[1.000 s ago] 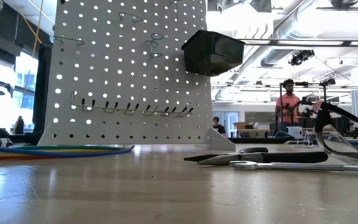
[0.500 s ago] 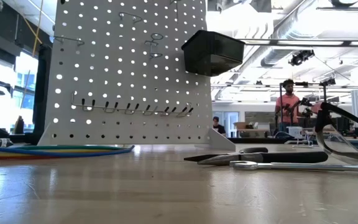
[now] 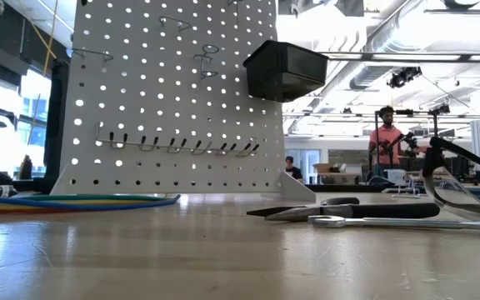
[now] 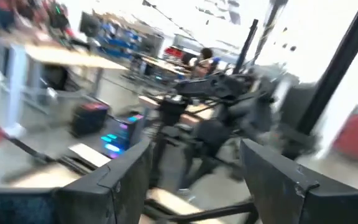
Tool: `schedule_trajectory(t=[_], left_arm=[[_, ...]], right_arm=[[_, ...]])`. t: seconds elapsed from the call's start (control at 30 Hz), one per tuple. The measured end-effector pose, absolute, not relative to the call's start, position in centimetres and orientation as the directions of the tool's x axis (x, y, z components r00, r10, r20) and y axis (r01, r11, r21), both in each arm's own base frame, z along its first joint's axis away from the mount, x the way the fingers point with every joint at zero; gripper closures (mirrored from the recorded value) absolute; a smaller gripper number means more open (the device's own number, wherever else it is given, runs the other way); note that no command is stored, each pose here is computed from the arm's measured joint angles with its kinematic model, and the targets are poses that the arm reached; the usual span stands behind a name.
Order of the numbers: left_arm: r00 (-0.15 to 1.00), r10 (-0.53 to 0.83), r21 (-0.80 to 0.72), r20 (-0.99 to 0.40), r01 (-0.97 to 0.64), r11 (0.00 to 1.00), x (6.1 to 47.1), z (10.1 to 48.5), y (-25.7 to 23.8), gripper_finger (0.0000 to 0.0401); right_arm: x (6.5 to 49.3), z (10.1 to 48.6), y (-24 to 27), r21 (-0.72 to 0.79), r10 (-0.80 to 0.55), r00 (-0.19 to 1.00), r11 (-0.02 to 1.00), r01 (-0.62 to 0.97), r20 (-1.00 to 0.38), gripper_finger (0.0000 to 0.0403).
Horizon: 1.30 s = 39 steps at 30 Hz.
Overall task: Hang tools onto peg board
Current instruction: Hang the wrench on the peg board
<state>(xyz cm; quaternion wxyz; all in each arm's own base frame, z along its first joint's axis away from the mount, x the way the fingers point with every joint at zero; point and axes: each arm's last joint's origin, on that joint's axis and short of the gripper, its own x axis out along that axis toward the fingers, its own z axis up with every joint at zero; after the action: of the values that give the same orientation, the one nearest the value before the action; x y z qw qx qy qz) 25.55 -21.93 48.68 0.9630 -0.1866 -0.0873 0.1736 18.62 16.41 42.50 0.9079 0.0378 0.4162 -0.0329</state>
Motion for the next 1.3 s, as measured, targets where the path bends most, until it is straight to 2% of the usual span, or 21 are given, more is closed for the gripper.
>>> schedule_trajectory(t=[0.13, 0.2, 0.3, 0.37, 0.43, 0.53, 0.77, 1.0, 1.3], left_arm=[[0.977, 0.192, -0.578, 0.094, -0.103, 0.810, 26.6, 48.0, -21.6, 0.0164], [0.998, 0.063, -0.694, 0.016, -0.034, 0.719, 27.7, 46.8, -21.2, 0.0164], [0.977, -0.103, -0.807, -0.187, -0.093, 0.583, 29.6, 43.9, -20.7, 0.0164], [0.935, -0.176, -0.807, -0.309, -0.159, 0.568, 31.1, 41.8, -20.5, 0.0164], [0.902, -0.224, -0.803, -0.370, -0.190, 0.565, 32.6, 40.2, -20.3, 0.0164], [0.875, -0.289, -0.821, -0.388, -0.186, 0.540, 34.9, 38.8, -19.5, 0.0164], [0.782, -0.405, -0.841, -0.474, -0.265, 0.471, 38.7, 34.4, -19.1, 0.0164], [0.840, -0.433, -0.908, -0.328, -0.153, 0.391, 40.5, 34.5, -19.5, 0.0164], [0.762, -0.527, -0.921, -0.377, -0.249, 0.299, 42.1, 31.3, -20.2, 0.0164]], right_arm=[[19.5, 40.9, 17.0, -0.035, 0.009, 0.525, 0.997, -0.074, -0.851, 0.0403], [20.4, 39.9, 17.6, -0.054, 0.037, 0.458, 0.981, -0.185, -0.888, 0.0403], [22.1, 38.0, 18.7, -0.086, 0.044, 0.370, 0.941, -0.327, -0.928, 0.0403], [23.3, 36.8, 19.2, -0.112, 0.030, 0.336, 0.912, -0.394, -0.941, 0.0403], [24.3, 36.0, 19.7, -0.115, 0.042, 0.318, 0.882, -0.457, -0.947, 0.0403], [25.9, 34.9, 20.4, -0.125, 0.073, 0.334, 0.837, -0.533, -0.940, 0.0403], [27.5, 35.9, 20.0, -0.151, 0.095, 0.412, 0.838, -0.525, -0.906, 0.0403], [27.8, 36.7, 19.5, -0.202, 0.066, 0.441, 0.821, -0.533, -0.895, 0.0403], [28.5, 36.4, 18.8, -0.231, 0.029, 0.455, 0.830, -0.507, -0.890, 0.0403]])
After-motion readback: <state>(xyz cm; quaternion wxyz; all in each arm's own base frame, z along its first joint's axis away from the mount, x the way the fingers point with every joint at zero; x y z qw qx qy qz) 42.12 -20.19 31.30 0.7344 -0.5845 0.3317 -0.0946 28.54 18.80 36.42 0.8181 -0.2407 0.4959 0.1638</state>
